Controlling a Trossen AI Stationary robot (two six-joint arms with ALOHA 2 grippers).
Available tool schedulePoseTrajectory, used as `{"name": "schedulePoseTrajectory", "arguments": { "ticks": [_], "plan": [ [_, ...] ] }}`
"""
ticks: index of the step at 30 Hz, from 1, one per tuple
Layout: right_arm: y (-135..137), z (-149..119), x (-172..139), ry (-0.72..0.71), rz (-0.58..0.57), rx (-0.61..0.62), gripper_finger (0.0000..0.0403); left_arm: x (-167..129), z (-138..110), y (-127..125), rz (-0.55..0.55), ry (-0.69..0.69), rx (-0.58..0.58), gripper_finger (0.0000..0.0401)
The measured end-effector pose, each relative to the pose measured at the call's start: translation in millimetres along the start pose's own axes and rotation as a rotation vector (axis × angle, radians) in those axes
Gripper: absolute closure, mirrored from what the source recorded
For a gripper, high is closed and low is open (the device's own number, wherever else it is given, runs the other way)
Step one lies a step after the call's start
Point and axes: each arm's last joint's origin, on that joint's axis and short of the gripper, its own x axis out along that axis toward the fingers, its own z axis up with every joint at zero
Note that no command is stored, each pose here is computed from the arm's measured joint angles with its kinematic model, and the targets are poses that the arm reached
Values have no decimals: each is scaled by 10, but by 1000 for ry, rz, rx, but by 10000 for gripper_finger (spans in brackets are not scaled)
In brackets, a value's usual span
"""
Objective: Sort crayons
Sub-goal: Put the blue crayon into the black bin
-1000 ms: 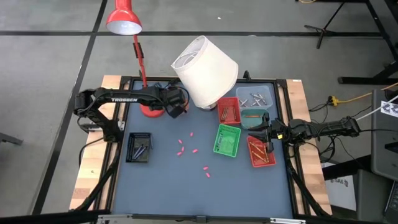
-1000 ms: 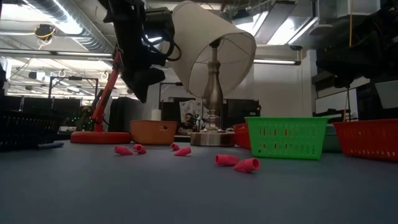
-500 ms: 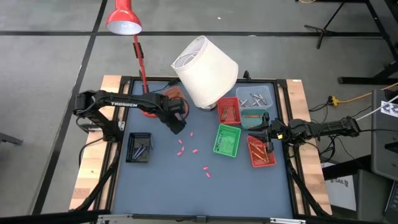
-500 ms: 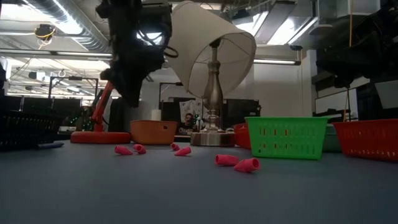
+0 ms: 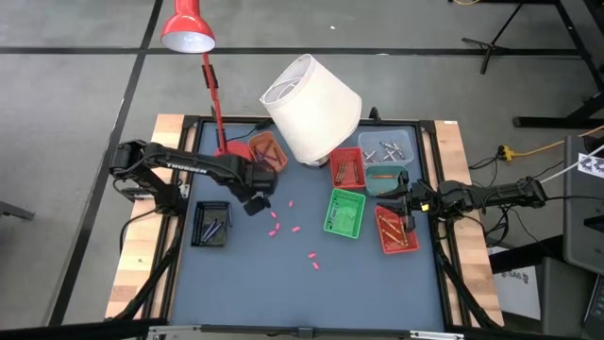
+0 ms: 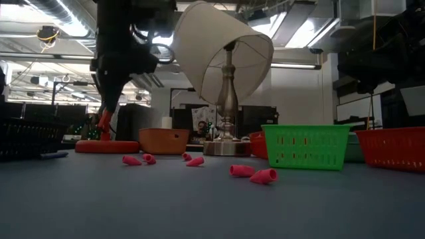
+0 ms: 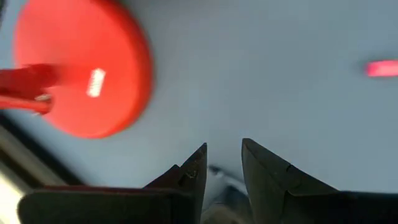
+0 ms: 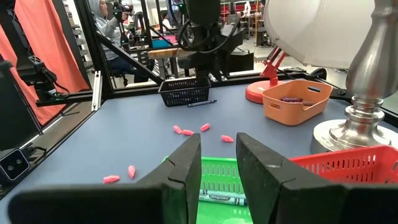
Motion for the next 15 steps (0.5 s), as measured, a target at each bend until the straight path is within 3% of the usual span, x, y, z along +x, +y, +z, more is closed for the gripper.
{"name": "schedulePoseTrajectory", "arguments": {
  "ticks": [7, 15],
  "plan": [
    [0, 0, 0, 0, 0, 0, 303, 118, -69, 110, 65, 81, -5, 316],
    [0, 0, 0, 0, 0, 0, 303, 526, -331, 285, 52, 321, -41, 316]
  ]
}}
